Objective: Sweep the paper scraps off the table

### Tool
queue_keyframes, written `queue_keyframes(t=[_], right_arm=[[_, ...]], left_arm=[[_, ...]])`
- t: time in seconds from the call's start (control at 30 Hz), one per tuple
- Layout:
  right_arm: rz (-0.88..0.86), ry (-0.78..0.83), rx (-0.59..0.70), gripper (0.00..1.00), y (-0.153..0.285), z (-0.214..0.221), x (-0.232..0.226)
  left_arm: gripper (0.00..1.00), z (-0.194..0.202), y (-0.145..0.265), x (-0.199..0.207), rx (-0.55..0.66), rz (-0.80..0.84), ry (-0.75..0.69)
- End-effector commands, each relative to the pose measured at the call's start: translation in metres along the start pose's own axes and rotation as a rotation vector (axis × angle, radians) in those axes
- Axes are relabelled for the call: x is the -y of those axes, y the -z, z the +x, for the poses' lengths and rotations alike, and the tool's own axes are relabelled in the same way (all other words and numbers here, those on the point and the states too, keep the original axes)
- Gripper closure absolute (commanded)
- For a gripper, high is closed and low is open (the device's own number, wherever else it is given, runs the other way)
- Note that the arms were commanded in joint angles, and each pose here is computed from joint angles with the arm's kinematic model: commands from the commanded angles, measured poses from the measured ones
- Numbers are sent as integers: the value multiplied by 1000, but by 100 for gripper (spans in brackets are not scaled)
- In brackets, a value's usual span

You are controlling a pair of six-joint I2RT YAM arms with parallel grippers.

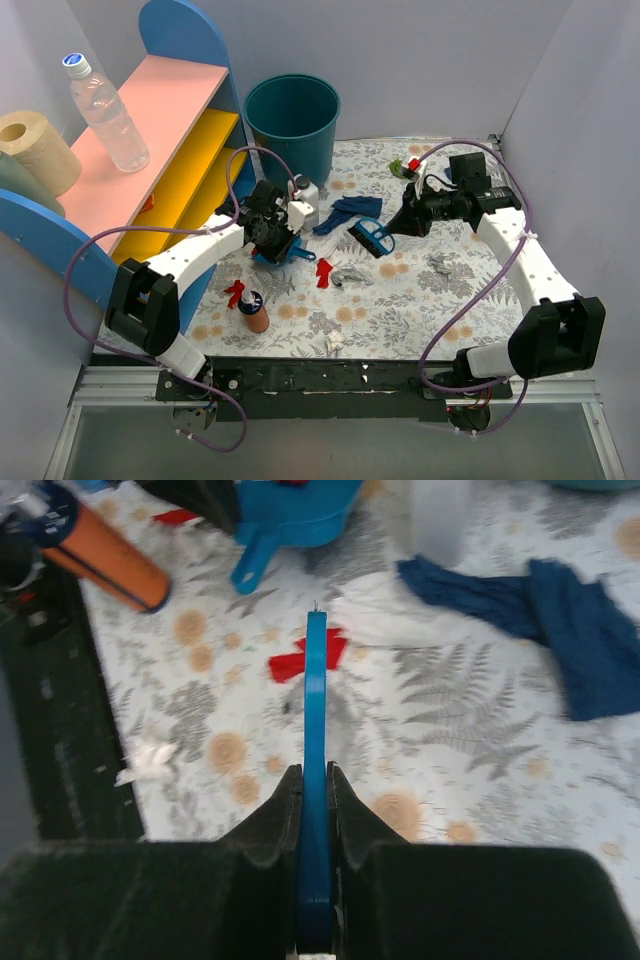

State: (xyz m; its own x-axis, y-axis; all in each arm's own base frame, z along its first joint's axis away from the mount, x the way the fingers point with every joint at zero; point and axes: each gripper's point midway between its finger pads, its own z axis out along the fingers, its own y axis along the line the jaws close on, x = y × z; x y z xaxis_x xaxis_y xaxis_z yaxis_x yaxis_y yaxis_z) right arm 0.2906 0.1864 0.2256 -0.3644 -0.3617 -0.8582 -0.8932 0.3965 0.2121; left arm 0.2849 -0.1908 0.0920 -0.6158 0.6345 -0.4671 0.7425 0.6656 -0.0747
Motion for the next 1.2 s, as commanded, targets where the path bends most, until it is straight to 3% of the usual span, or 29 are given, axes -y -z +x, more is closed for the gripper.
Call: queue_keyframes(t=[0.0, 0.2, 0.37, 0.57, 0.7, 0.87, 1.0, 1.1, 1.17], right_arm=[[-341, -46, -9, 99, -4, 7, -67], [-561, -160, -89, 99, -31, 32, -124], [-655, -360, -143, 99, -37, 56, -139], [-741, -459, -260, 99, -41, 96, -180], [-594, -551, -358, 99, -60, 122, -170], [-364, -536, -402, 99, -79, 132, -130], [-177, -614, -370, 99, -78, 128, -79], [-14, -627, -358, 99, -66, 127, -38], [57, -528, -337, 99, -52, 118, -14]], left_arm=[[100, -25, 36, 12, 108, 36, -21], [100, -22, 38, 19, 133, 57, 5], [100, -20, 41, 28, 155, 91, 17], [100, -19, 43, 41, 191, 154, 52], [100, -23, 50, 45, 233, 181, 65], [100, -31, 74, 51, 304, 199, -20], [100, -37, 89, 51, 377, 176, -124], [100, -33, 90, 49, 354, 162, -149], [100, -36, 93, 48, 356, 160, -183]])
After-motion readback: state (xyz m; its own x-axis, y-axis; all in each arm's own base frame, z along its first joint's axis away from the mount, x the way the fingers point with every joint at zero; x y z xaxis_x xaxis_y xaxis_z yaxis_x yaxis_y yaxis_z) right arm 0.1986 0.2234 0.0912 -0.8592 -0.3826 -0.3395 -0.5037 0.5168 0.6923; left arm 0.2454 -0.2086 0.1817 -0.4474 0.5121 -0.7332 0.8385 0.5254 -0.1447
